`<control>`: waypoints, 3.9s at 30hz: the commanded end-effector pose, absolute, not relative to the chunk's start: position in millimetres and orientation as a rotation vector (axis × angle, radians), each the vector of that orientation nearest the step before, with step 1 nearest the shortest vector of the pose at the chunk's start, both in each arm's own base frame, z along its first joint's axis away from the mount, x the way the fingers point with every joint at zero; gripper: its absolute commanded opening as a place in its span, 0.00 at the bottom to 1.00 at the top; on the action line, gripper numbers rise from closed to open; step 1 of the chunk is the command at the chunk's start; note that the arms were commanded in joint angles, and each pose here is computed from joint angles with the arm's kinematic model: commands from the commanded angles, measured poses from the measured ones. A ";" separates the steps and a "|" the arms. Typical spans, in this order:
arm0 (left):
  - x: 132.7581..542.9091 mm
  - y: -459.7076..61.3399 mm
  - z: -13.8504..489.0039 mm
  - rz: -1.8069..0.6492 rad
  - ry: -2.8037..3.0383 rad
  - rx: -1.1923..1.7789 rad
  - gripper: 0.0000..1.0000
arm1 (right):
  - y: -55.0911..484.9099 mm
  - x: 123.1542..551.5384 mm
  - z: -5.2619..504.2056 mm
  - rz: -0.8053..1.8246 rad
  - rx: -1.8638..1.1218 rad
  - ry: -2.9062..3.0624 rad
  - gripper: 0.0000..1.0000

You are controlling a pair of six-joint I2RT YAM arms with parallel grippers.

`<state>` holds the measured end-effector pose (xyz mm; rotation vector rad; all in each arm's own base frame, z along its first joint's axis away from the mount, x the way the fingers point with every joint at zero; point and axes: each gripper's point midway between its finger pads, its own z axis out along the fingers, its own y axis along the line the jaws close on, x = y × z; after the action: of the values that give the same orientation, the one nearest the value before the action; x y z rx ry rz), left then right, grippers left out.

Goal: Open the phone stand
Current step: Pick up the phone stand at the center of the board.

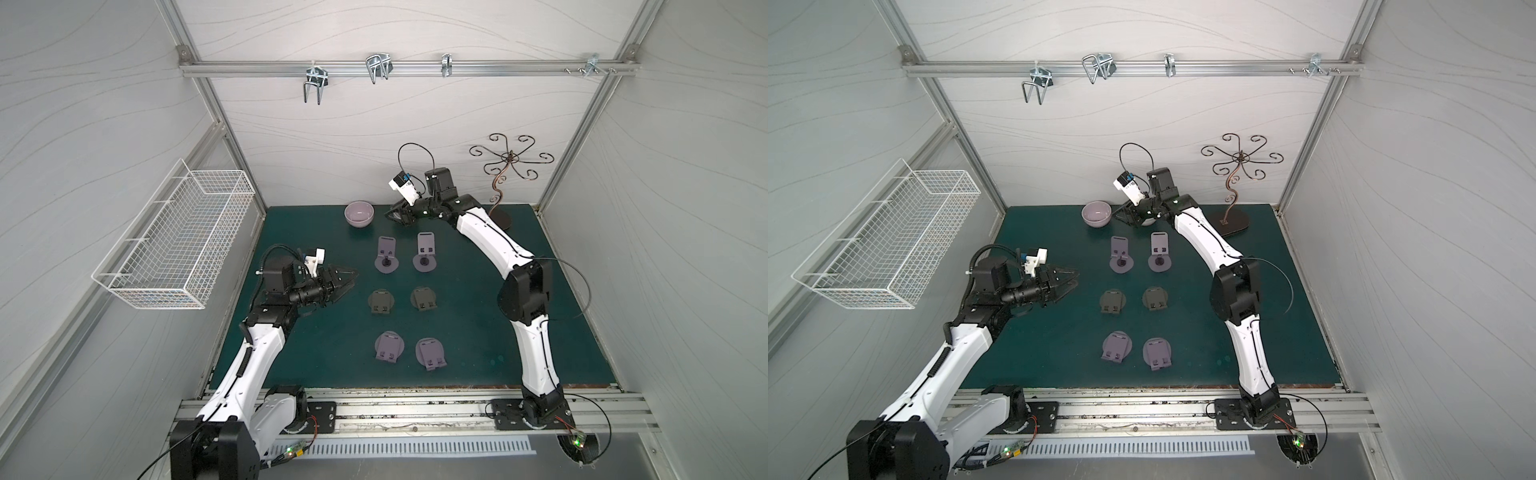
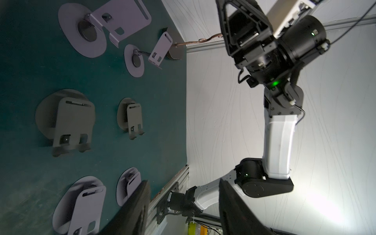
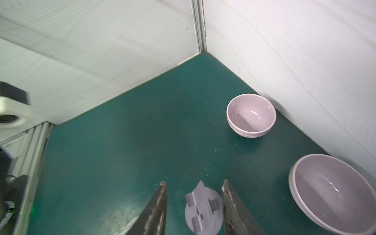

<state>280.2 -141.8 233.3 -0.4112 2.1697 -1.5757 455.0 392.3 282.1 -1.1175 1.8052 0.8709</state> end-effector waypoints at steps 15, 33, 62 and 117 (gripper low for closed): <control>261.4 -192.6 243.7 -1.461 2.241 -0.084 0.58 | 268.6 287.9 217.8 0.922 -0.669 2.297 0.41; 249.2 -196.8 220.3 -1.447 2.316 -0.095 0.58 | 258.1 270.6 101.0 1.030 -0.600 2.546 0.52; 250.6 -198.2 205.8 -1.450 2.341 -0.108 0.58 | 278.8 302.2 96.2 0.961 -0.622 2.517 0.54; 231.3 -186.7 187.2 -1.413 2.340 -0.166 0.57 | 412.0 293.5 0.7 1.203 -0.567 2.703 0.24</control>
<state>224.2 -183.9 173.4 -0.2203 2.3956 -1.4083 310.0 422.7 33.7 -0.5854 2.5836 1.2279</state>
